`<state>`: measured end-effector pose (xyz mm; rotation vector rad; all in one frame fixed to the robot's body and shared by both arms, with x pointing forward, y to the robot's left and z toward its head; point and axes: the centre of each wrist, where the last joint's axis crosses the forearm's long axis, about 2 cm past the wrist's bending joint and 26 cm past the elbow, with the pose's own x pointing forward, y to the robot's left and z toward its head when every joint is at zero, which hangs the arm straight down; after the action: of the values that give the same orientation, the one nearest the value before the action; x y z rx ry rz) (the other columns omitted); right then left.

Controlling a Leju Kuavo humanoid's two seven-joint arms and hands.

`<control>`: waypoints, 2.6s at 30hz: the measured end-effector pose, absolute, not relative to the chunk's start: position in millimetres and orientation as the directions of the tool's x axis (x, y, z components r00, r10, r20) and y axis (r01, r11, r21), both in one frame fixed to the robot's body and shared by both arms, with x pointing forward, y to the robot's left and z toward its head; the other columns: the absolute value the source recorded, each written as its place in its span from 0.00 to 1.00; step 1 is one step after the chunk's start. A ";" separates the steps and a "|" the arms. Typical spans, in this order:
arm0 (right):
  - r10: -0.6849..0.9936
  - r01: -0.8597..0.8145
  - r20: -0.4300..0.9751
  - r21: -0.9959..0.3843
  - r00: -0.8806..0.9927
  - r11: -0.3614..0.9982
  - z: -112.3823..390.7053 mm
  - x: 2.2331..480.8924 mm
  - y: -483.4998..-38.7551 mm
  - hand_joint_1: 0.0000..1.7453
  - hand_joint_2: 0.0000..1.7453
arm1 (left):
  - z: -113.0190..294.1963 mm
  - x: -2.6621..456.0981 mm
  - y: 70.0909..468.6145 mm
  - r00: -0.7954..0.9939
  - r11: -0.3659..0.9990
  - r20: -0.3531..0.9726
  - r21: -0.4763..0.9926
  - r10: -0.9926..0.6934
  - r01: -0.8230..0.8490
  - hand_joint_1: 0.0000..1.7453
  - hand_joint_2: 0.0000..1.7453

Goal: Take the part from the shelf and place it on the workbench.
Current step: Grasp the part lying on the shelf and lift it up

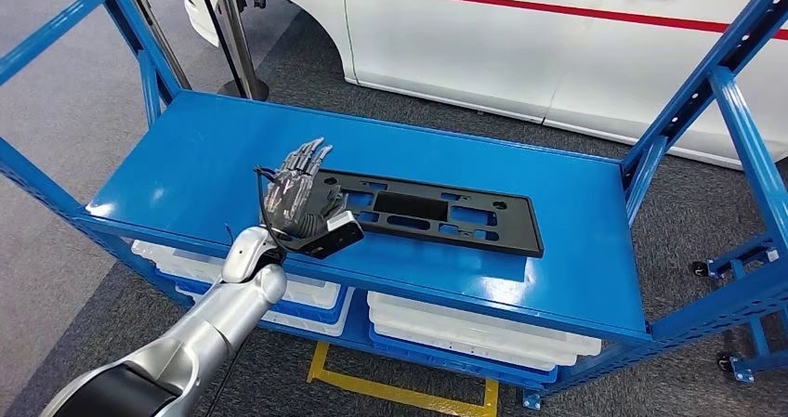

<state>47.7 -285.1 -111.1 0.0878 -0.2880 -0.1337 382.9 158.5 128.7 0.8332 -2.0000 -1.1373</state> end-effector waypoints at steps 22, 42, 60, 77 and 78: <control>-0.105 0.081 0.279 0.097 0.954 0.992 -110.0 56.0 -285.0 0.00 0.00 | 133.3 363.2 124.1 -0.702 0.364 0.057 0.883 -0.710 -0.297 0.00 0.00; -0.073 0.049 0.283 0.092 0.956 0.995 -109.1 62.3 -284.5 0.00 0.00 | 155.2 349.6 123.3 -0.694 0.568 0.163 0.717 -0.701 -0.404 0.00 0.25; -0.072 0.046 0.283 0.097 0.957 0.994 -108.8 63.8 -283.5 0.00 0.00 | 112.0 348.8 131.5 -0.618 0.491 0.246 0.831 -0.747 -0.262 0.00 1.00; -0.063 0.037 0.281 0.098 0.958 0.995 -108.7 64.9 -283.3 0.00 0.00 | 102.5 344.6 127.6 -0.637 0.460 0.231 0.861 -0.736 -0.219 0.00 1.00; -0.062 0.036 0.280 0.098 0.958 0.995 -108.6 65.1 -283.3 0.00 0.00 | 101.8 344.2 127.1 -0.637 0.460 0.234 0.861 -0.735 -0.215 0.00 1.00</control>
<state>65.1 -283.3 -108.6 0.0918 -0.2871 -0.0500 344.2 127.1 101.8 0.7873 -2.1135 -1.1277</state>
